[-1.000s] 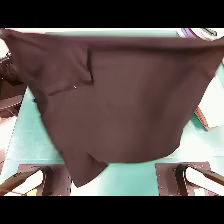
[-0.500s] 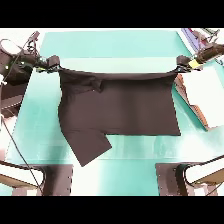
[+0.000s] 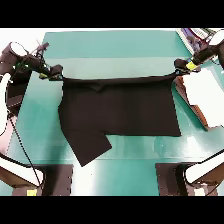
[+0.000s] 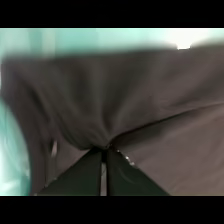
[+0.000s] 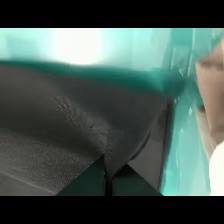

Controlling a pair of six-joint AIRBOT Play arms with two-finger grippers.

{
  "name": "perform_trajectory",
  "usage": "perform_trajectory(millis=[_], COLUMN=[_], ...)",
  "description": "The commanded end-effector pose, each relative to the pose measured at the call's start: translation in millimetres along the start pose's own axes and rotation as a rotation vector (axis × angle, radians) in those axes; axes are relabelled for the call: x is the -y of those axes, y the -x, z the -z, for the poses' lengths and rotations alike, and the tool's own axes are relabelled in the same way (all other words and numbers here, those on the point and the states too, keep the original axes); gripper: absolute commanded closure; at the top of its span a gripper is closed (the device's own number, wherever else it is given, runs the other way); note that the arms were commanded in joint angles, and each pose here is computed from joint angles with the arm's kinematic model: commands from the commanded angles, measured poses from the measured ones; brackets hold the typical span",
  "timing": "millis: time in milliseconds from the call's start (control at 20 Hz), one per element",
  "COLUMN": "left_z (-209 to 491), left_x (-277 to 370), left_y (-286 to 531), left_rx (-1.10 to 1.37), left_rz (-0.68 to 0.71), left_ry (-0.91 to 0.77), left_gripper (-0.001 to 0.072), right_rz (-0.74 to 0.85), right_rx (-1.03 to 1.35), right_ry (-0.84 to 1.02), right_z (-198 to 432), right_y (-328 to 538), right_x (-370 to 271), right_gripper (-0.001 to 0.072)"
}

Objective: Fold the shirts.

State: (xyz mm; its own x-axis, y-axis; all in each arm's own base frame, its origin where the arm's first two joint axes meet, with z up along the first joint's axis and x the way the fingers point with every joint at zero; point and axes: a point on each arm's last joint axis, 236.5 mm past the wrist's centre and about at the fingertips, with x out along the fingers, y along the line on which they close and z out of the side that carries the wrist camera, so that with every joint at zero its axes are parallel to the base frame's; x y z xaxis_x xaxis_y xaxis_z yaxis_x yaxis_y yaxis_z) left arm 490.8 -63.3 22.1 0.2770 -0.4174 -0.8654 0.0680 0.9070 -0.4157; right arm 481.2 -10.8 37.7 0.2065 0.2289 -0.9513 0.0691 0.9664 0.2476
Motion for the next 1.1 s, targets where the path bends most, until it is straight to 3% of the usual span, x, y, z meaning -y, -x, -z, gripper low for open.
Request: perform_trajectory(millis=[0,300,350,400,450,500,650,750,1050], left_z=[41,78,82,83,82,78,85,128,293], left_x=[-11,-18,-18,-18,-17,-16,-21,-23,-18], left_y=[-22,-57,-57,-54,-47,-35,20,38,11], left_rx=[-0.138,-0.215,-0.228,-0.236,-0.228,-0.201,-0.123,-0.140,-0.297], left_rz=[-0.009,-0.010,-0.011,-0.011,-0.013,-0.017,-0.149,-0.198,-0.145], left_ry=[0.021,0.071,0.085,0.093,0.100,0.093,0.039,0.071,0.230], left_gripper=[0.0681,0.0678,0.0563,0.0225,0.0191,0.0233,0.0233,0.0208,0.0207], right_rz=[0.030,0.015,0.015,0.016,0.018,0.019,0.023,0.025,0.002], right_rx=[-0.097,-0.153,-0.157,-0.157,-0.144,-0.117,-0.035,-0.011,0.108], right_ry=[-0.004,-0.038,-0.042,-0.042,-0.040,-0.037,-0.033,-0.008,0.015], right_z=[38,76,80,81,80,77,82,99,115], right_y=[-22,-63,-65,-64,-58,-47,4,28,46], right_x=[13,12,13,13,13,14,15,10,-6], right_gripper=[0.0693,0.0671,0.0444,0.0229,0.0228,0.0228,0.0229,0.0229,0.0230])
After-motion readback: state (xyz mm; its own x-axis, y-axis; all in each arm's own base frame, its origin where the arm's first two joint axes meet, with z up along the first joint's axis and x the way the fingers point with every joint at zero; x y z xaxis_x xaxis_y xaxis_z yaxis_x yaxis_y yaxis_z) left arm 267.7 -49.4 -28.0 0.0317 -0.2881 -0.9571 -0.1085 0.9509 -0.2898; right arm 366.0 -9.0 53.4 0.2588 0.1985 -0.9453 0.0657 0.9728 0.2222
